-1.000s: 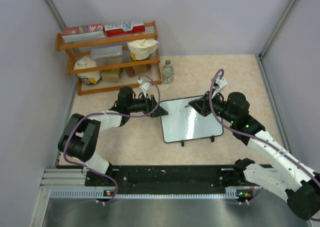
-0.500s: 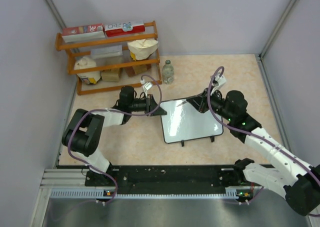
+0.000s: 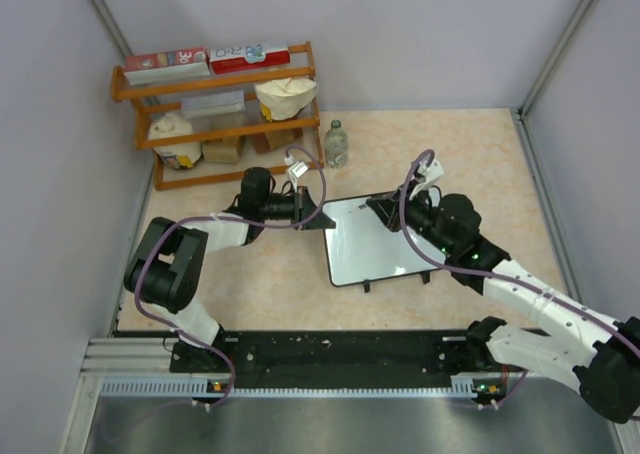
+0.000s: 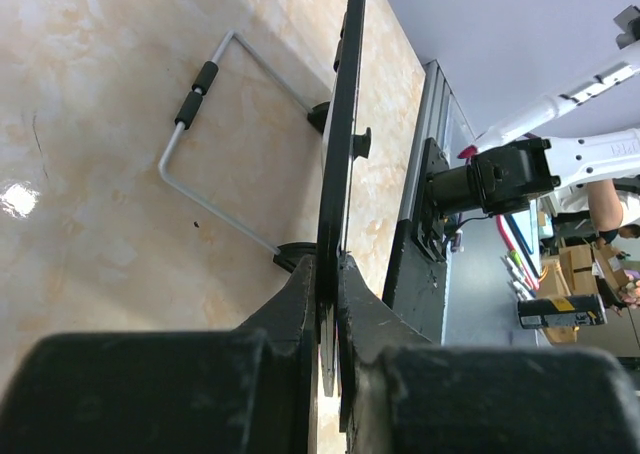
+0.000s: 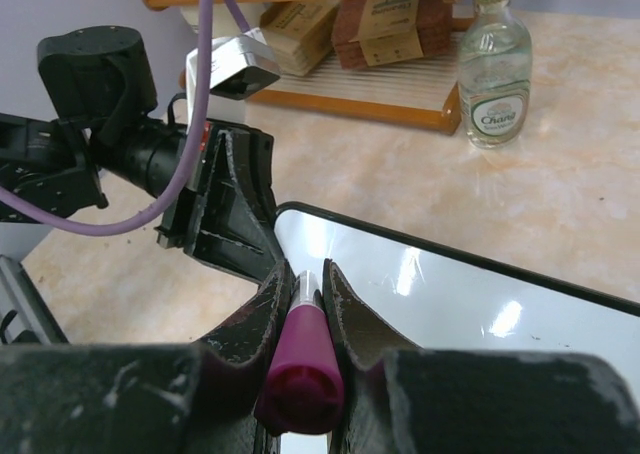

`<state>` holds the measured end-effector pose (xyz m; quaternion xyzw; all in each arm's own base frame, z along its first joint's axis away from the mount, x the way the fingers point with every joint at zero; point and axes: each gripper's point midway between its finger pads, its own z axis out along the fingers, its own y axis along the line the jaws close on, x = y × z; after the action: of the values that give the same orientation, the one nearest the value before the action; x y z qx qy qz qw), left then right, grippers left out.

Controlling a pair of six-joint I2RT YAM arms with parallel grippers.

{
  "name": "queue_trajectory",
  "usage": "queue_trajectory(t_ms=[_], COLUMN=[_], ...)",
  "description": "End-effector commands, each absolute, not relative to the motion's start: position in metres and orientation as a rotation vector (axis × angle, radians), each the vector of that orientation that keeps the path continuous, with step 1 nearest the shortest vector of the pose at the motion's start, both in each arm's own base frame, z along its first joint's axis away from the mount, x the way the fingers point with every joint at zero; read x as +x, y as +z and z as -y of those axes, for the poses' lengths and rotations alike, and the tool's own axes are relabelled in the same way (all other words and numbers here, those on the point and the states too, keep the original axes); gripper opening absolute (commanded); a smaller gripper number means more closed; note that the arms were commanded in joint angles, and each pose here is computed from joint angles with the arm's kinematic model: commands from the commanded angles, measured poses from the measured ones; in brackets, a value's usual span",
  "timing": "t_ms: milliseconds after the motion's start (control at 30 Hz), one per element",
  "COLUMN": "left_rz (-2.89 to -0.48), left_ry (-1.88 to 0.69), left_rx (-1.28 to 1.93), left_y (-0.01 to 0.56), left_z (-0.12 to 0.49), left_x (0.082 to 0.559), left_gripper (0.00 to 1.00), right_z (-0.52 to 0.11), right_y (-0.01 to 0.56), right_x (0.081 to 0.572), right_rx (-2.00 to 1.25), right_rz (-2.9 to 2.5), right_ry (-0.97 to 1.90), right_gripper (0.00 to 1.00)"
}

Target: Write a sentence on the whiteboard

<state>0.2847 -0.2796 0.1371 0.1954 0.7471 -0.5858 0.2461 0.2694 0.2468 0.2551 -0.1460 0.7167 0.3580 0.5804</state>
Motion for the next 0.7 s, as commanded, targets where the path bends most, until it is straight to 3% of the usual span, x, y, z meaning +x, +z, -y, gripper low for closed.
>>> queue_trajectory(t_ms=[0,667], left_rz=[-2.037,-2.054], left_ry=[-1.523,-1.512], left_rx=[0.526,0.522], left_y=[0.135,0.133], left_z=[0.278,0.278], left_x=[0.298,0.301], left_gripper=[0.00,0.00], right_z=[-0.247,-0.268], right_y=[0.269,0.261], right_x=[0.280,0.295], right_rx=[-0.290,-0.219], right_rz=[-1.589,-1.580], right_ry=[0.755,0.722], right_gripper=[0.00,0.00])
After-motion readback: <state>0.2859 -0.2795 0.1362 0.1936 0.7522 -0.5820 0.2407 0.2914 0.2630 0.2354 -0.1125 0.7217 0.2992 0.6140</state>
